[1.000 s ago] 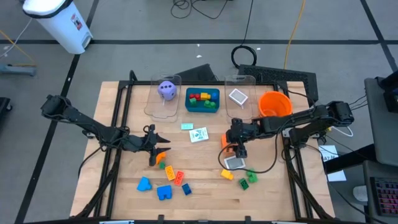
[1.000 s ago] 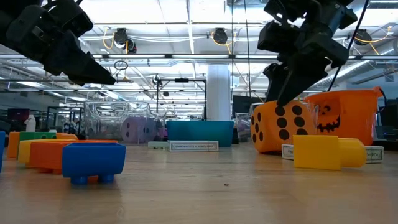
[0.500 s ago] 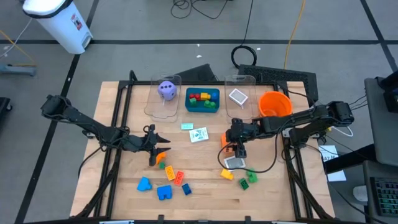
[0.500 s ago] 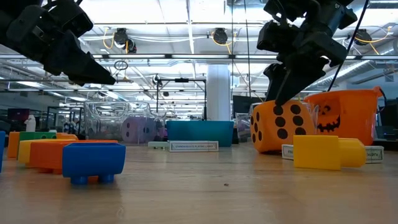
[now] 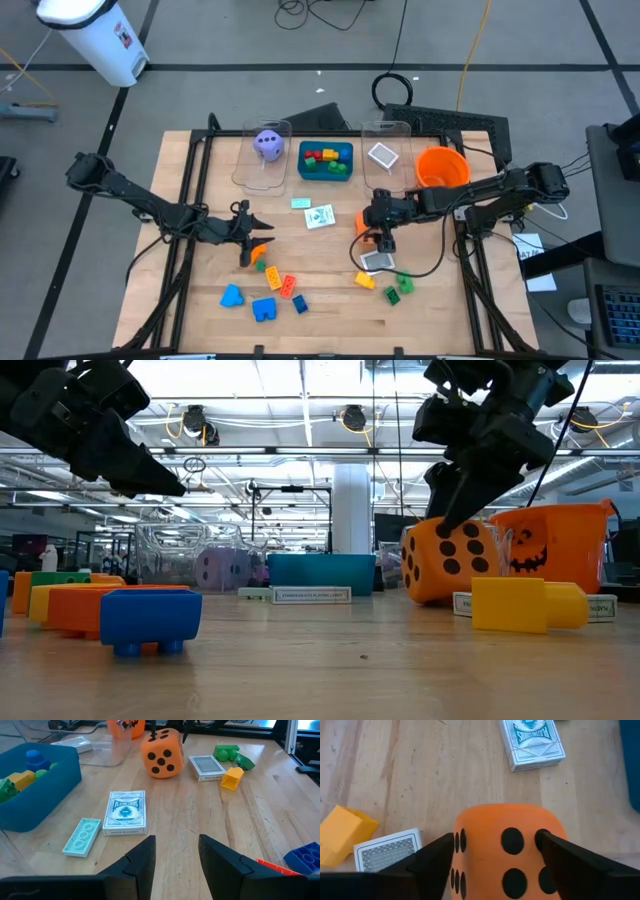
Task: Pick & Place Toys
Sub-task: Put the orange dice into the left transparent bin
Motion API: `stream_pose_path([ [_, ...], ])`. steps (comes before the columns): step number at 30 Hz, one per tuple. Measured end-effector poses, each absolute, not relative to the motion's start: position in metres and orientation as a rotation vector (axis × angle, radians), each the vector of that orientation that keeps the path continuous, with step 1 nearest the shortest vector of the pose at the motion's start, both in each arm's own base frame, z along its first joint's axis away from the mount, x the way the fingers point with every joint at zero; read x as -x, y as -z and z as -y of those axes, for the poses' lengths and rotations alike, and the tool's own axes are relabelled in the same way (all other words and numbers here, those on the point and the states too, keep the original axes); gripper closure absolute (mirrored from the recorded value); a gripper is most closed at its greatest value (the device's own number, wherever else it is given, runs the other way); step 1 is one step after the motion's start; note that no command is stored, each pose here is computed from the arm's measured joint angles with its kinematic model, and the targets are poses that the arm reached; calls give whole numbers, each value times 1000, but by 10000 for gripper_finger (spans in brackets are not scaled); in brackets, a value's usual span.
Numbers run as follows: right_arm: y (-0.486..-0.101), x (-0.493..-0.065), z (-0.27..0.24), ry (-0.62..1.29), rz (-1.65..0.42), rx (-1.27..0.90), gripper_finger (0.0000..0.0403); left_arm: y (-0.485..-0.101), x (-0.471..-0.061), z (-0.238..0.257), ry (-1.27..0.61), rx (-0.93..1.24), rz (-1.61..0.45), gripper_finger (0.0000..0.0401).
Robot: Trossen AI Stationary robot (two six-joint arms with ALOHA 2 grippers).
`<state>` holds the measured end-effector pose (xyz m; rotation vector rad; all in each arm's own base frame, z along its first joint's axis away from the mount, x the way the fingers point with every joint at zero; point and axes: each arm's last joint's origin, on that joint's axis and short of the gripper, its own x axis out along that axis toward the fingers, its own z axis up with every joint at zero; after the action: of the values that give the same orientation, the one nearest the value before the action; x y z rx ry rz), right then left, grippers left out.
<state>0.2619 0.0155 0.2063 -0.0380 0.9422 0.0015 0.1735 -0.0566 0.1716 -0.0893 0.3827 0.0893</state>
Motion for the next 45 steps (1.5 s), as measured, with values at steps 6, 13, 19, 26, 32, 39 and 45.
stream_pose_path([
  [6, -206, -262, -16, -5, -943, 39, 31, -172, -174, 57, -89, 90, -383, 249],
  [13, -206, -262, -18, -59, -942, 16, 8, -172, -174, 57, -89, 90, -383, 249],
  [19, -211, -260, -19, -97, -923, -22, 4, -172, -174, 57, -89, 90, -383, 249],
  [26, -223, -255, -19, -110, -869, -5, 3, -172, -174, 57, -90, 89, -383, 249],
  [32, -225, -254, -19, -107, -863, -11, 3, -172, -174, 57, -89, 89, -383, 249],
  [39, -225, -255, -19, -109, -850, -6, 3, -172, -174, 57, -90, 89, -383, 249],
  [45, -231, -261, -19, -109, -764, -10, 3, -172, -174, 57, -90, 89, -383, 249],
])
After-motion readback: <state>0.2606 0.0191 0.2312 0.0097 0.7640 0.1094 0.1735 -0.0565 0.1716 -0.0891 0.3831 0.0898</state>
